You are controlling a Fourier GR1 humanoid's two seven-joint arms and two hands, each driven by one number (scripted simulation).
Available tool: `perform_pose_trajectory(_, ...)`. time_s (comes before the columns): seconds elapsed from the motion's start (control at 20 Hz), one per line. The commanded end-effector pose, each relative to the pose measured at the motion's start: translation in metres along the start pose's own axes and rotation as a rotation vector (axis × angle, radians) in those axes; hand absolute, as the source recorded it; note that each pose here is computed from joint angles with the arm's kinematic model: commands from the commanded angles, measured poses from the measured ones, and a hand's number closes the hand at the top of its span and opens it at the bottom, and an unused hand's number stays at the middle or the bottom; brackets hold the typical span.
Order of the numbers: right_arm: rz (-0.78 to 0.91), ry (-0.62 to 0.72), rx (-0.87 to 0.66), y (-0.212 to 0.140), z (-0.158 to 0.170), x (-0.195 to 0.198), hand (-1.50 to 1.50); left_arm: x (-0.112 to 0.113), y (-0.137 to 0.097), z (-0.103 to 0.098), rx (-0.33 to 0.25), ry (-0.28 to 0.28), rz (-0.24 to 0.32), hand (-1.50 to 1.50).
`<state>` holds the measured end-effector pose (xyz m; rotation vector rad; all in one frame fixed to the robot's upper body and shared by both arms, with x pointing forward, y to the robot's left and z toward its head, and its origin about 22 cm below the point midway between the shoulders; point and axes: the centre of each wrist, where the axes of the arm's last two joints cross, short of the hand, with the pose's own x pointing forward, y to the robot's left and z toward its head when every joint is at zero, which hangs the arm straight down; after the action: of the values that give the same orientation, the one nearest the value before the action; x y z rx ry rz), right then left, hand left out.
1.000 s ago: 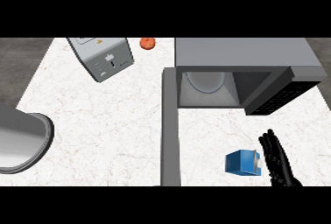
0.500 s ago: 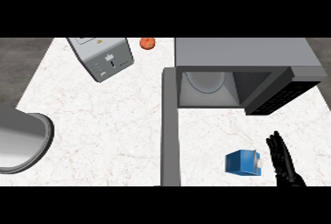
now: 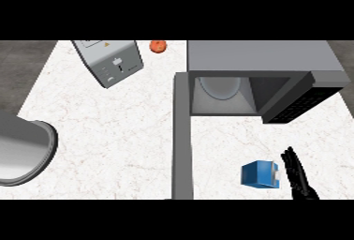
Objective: Pick up the milk, place it into the microwave and close the microwave
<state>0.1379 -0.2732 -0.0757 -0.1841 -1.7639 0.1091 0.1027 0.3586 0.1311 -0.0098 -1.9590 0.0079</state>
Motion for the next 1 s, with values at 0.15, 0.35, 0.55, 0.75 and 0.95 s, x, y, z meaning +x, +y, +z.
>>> perform_pose_trajectory(0.15, 0.017, 0.009, -0.017, -0.007, -0.009, -0.038, -1.50, -0.012, 0.010, -0.018, 0.012, -0.013, 0.011, -1.50)
perform_pose_trajectory(0.35, 0.057, -0.004, -0.003, -0.004, -0.020, -0.045, -1.50, 0.010, 0.018, 0.004, -0.007, -0.017, -0.013, -1.50)
perform_pose_trajectory(0.55, 0.070, 0.003, 0.020, 0.031, -0.022, -0.061, -1.50, 0.011, 0.014, -0.010, -0.010, -0.011, -0.017, -1.50)
perform_pose_trajectory(0.75, 0.035, -0.017, 0.025, -0.014, -0.026, -0.077, 1.50, 0.010, 0.010, -0.009, -0.014, 0.004, 0.003, -1.50)
perform_pose_trajectory(0.95, 0.031, -0.078, 0.125, 0.023, -0.043, -0.078, 1.50, 0.011, 0.018, 0.010, -0.001, -0.006, 0.012, -1.50)
